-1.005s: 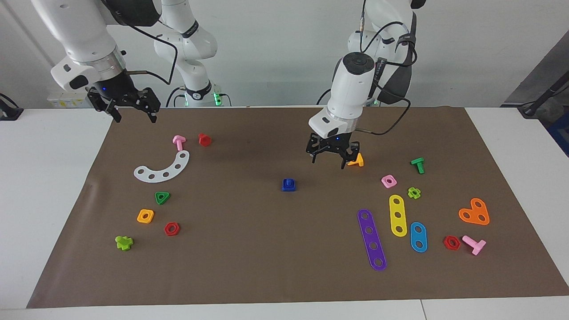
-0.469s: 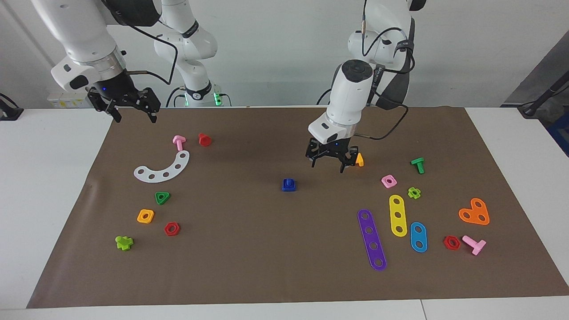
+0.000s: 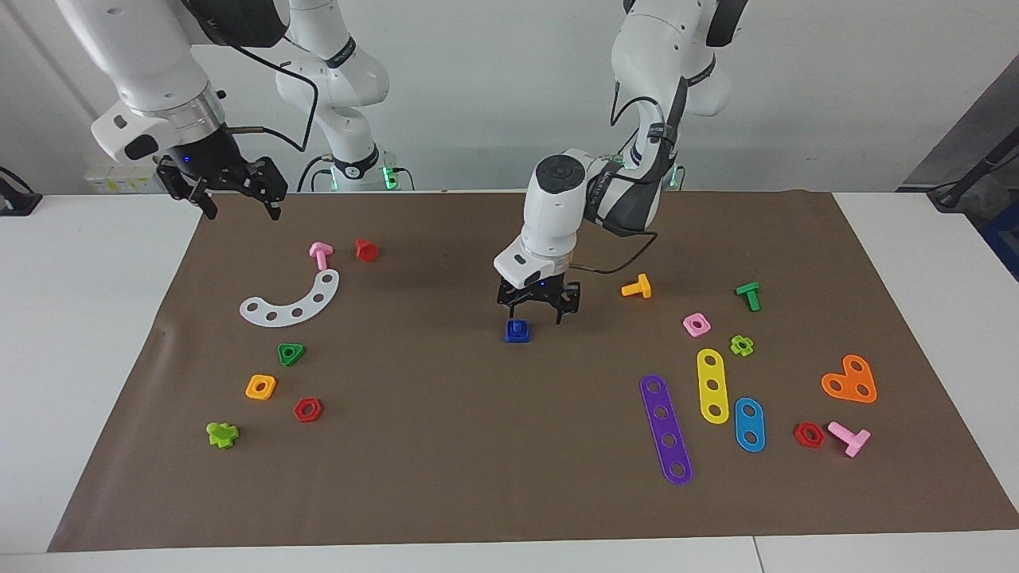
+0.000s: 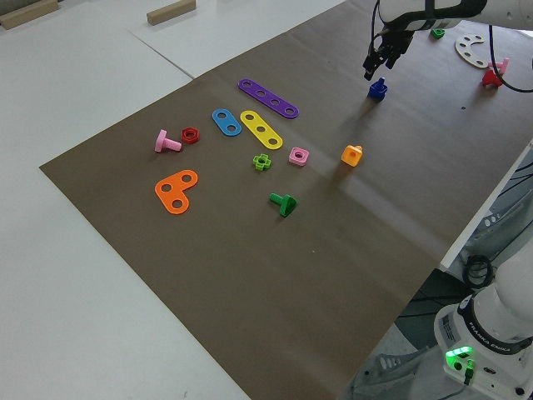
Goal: Unscrew and place screws in storage area
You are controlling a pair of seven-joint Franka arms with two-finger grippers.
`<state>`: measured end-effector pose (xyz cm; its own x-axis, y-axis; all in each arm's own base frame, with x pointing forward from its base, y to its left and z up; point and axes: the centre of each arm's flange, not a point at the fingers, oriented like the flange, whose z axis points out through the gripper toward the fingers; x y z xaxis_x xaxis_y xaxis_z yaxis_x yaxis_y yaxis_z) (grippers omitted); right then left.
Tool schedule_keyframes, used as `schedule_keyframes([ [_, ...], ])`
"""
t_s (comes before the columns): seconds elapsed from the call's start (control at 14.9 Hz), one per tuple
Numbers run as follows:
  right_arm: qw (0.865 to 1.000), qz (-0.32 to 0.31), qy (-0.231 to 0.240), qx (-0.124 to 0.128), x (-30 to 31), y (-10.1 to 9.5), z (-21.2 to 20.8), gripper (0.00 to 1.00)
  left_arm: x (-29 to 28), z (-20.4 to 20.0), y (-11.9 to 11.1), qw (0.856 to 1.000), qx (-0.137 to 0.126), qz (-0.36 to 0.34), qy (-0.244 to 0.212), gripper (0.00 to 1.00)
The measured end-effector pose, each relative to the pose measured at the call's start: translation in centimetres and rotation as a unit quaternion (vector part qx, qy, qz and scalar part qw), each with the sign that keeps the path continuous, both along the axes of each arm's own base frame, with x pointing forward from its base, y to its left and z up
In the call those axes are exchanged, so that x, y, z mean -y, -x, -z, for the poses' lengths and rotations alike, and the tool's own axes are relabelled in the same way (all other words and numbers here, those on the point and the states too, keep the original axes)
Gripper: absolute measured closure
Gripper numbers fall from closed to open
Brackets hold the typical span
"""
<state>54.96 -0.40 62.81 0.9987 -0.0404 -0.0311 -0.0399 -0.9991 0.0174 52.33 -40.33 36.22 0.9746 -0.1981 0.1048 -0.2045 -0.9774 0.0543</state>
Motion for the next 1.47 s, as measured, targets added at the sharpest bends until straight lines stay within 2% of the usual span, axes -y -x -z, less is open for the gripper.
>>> schedule_keyframes([
  [0.33,1.0,0.0,0.0,0.0,0.0,0.0,0.0,0.0,1.5,2.4,0.1,1.0,0.01,-0.009,0.015,0.06],
  [0.94,1.0,0.0,0.0,0.0,0.0,0.0,0.0,0.0,2.3,5.4,1.6,1.0,0.005,-0.005,0.014,0.14],
  [1.07,1.0,0.0,0.0,0.0,0.0,0.0,0.0,0.0,2.2,5.6,1.6,1.0,0.004,-0.006,0.013,0.22],
  [1.14,1.0,0.0,0.0,0.0,0.0,0.0,0.0,0.0,2.2,5.5,1.6,1.0,0.005,-0.006,0.014,0.22],
  [1.21,1.0,0.0,0.0,0.0,0.0,0.0,0.0,0.0,2.2,5.5,1.5,1.0,0.006,-0.006,0.014,0.29],
  [1.34,1.0,0.0,0.0,0.0,0.0,0.0,0.0,0.0,2.2,5.5,1.5,1.0,0.007,-0.007,0.015,0.53],
  [1.47,1.0,0.0,0.0,0.0,0.0,0.0,0.0,0.0,2.2,5.3,1.4,1.0,0.008,-0.007,0.016,0.54],
])
